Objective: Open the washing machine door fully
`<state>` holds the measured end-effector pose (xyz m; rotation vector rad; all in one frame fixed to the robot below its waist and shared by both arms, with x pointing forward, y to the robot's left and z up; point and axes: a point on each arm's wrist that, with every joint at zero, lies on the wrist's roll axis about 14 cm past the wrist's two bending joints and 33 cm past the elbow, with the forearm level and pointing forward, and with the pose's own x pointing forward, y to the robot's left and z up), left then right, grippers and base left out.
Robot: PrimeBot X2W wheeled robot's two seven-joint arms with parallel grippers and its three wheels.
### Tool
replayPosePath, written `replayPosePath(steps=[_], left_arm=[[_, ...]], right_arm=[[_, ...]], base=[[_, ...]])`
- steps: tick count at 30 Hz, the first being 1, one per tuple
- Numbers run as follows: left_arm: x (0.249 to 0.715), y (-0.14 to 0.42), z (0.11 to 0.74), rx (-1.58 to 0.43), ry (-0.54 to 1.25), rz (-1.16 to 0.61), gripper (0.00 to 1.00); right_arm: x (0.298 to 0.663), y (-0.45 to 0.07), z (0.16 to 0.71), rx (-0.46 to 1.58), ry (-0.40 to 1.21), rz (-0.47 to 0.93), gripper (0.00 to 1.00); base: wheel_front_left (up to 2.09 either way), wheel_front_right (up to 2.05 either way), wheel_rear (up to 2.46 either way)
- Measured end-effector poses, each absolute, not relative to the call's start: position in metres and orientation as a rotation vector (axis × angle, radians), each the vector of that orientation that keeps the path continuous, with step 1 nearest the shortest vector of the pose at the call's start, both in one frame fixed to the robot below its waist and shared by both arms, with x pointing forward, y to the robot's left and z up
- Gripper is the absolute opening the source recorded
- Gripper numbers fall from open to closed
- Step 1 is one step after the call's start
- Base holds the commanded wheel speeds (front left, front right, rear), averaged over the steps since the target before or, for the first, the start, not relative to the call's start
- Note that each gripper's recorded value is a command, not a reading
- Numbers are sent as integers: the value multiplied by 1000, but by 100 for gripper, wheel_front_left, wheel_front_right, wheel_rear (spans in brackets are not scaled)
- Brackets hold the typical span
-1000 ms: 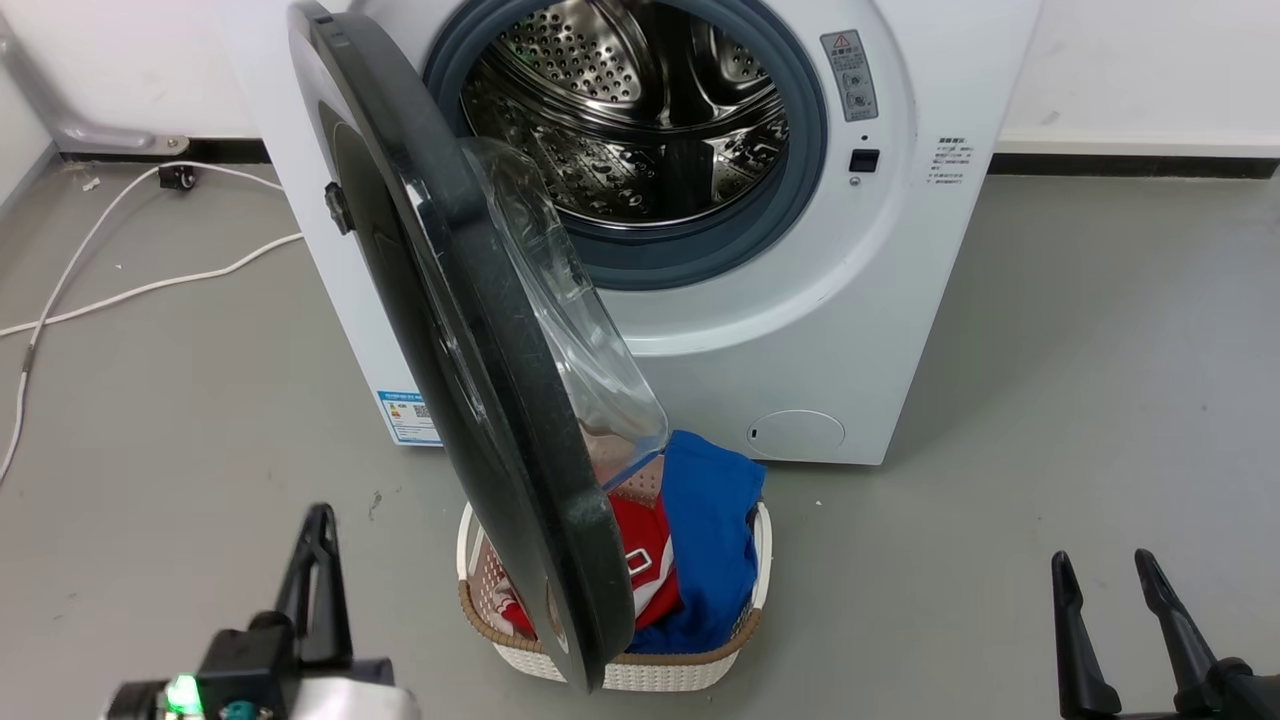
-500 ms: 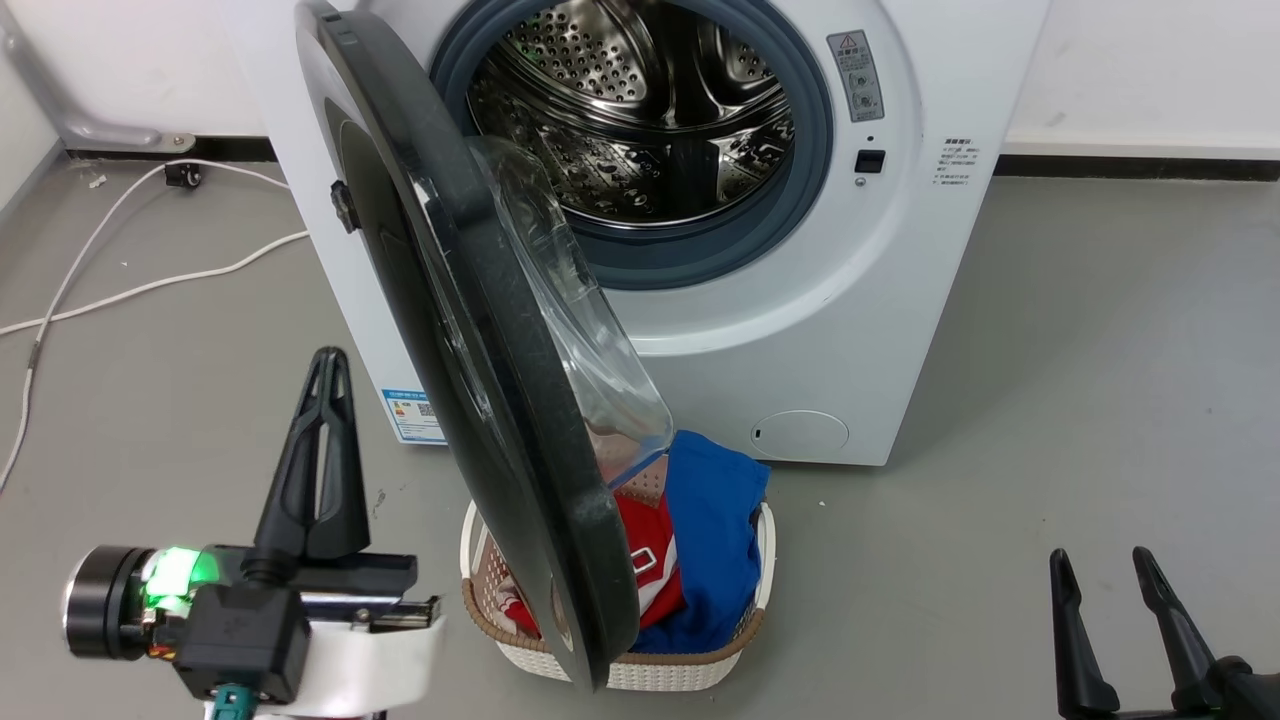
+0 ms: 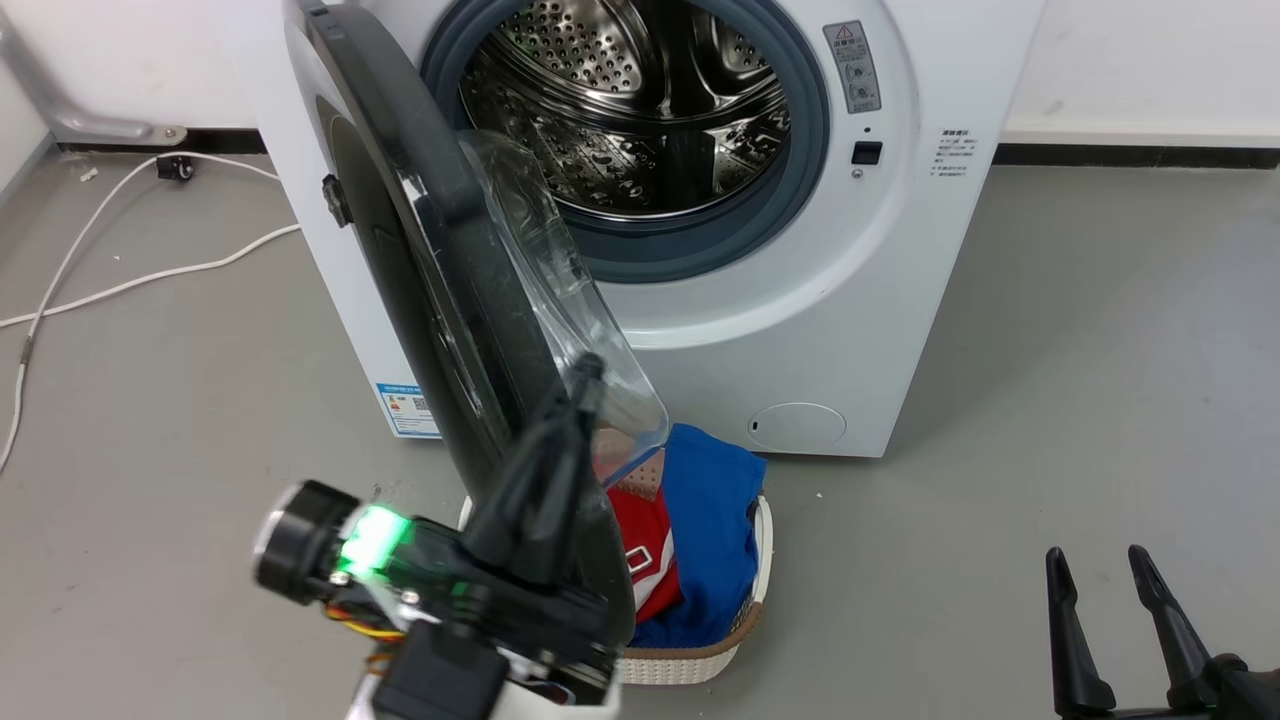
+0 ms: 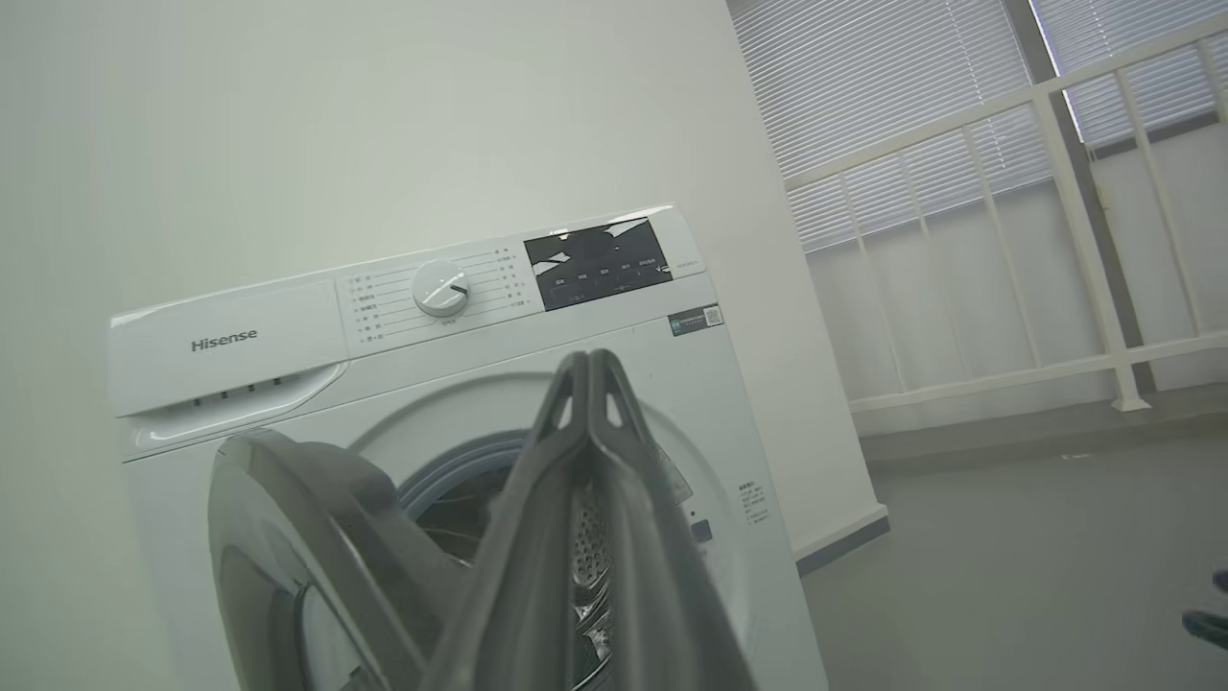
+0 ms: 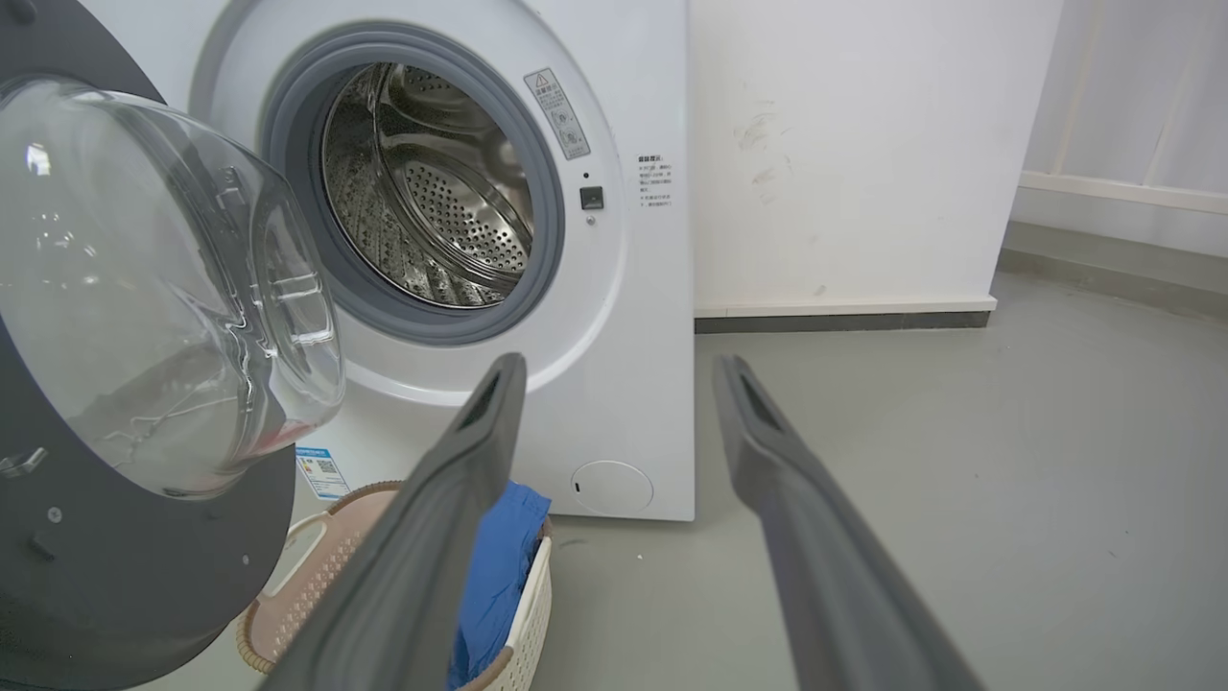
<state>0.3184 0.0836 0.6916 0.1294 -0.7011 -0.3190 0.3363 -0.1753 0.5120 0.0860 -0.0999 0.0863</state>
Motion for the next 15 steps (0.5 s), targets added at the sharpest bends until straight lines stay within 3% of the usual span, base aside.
replayPosePath(steps=[15], left_arm=[[306, 15, 630, 72, -511, -578, 0]], right_arm=[[336, -181, 507, 87, -83, 66, 100]], base=[[0, 0, 0]])
